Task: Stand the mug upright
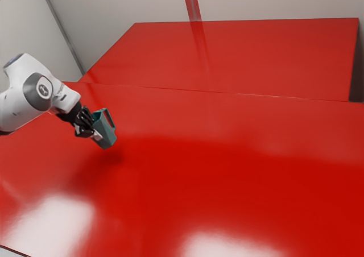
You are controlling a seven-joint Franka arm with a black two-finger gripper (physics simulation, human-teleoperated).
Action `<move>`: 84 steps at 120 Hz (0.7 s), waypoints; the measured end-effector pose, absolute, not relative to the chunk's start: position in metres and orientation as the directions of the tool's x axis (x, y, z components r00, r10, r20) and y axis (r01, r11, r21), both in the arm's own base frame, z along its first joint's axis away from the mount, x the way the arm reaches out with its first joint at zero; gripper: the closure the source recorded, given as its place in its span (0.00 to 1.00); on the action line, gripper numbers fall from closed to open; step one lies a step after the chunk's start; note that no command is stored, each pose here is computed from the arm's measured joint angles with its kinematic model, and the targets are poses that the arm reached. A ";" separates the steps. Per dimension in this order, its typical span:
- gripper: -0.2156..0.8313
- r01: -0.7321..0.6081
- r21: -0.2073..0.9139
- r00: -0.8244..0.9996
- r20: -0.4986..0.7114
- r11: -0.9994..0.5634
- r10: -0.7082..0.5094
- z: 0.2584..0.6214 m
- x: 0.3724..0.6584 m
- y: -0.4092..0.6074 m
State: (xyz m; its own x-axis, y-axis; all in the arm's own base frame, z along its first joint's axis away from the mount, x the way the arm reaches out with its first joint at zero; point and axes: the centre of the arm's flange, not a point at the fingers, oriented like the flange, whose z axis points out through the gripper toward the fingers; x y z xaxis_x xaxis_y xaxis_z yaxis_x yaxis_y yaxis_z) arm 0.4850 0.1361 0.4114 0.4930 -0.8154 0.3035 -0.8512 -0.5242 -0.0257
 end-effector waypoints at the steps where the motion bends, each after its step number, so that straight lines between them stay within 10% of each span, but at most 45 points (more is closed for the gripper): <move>1: 0.95 -0.848 -0.022 0.500 0.299 -0.529 -0.813 0.411 0.485 0.134; 84: 0.94 -0.508 -0.063 0.861 -0.055 -0.859 -0.506 0.358 0.489 0.024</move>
State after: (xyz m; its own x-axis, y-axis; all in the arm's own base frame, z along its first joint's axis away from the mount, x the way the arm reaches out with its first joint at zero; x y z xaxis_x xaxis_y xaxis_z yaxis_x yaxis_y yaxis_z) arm 0.4889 0.0244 0.3578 0.8610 -0.5056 -0.0551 -0.5084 -0.8588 -0.0628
